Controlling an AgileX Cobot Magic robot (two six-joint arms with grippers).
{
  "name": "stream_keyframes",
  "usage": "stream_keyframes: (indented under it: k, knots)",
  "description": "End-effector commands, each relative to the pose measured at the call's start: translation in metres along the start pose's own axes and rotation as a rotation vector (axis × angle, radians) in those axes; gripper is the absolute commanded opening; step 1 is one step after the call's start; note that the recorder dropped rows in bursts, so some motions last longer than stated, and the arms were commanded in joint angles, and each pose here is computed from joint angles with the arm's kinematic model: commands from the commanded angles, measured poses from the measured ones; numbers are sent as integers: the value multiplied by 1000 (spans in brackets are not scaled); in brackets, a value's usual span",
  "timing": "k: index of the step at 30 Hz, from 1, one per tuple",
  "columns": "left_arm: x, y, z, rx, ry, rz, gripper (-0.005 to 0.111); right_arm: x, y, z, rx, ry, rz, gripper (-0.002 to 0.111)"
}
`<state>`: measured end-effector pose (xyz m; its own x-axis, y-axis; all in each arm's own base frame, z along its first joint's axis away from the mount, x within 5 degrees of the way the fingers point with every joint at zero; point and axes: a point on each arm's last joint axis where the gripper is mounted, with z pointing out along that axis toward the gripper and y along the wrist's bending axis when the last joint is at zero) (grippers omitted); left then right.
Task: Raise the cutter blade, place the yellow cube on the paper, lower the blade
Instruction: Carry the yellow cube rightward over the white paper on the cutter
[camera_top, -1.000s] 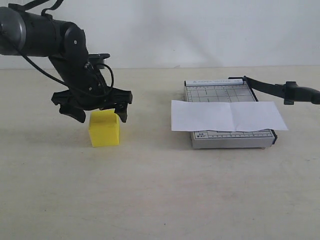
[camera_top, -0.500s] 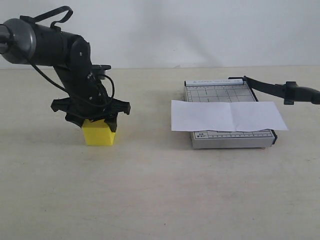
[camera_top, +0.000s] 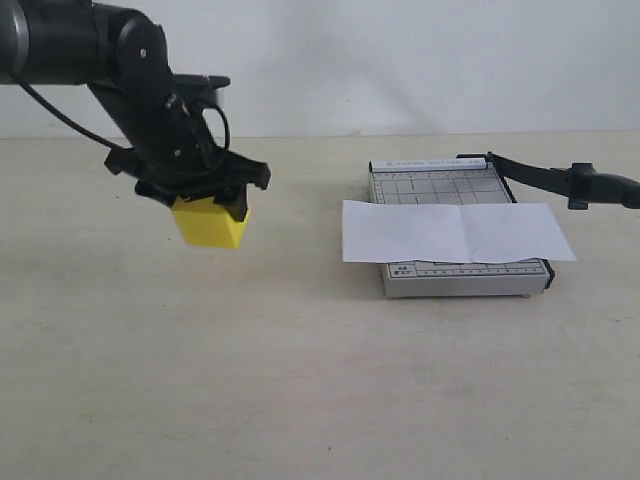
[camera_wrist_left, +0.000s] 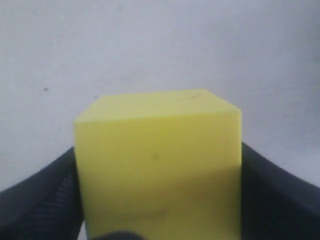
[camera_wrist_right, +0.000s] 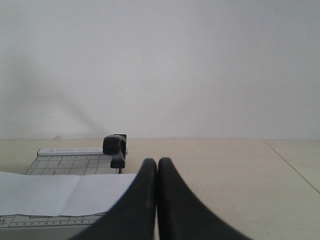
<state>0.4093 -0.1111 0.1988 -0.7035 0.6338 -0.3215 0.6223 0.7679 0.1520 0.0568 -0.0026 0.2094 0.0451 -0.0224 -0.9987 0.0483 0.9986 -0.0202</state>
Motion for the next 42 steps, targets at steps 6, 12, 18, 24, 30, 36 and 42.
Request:
stream_keyframes:
  k: [6,12,18,24,30,36,42]
  knots:
    - [-62,-57,-53,-12,-215,218,4,-1,0,0,0,-11,-1,0]
    - [-85,-99,-55,13,-275,315,4,-1,0,0,0,-11,-1,0]
    - [-110,-130,-43,28,-308,384,4,-1,0,0,0,-11,-1,0]
    - [-127,-137,-22,27,-314,391,4,-1,0,0,0,-11,-1,0]
    - [-138,-138,-2,35,-293,392,4,-1,0,0,0,-11,-1,0]
    - [-145,-139,10,27,-305,393,4,-1,0,0,0,-11,-1,0]
    - [-143,-140,22,33,-276,398,4,-1,0,0,0,-11,-1,0]
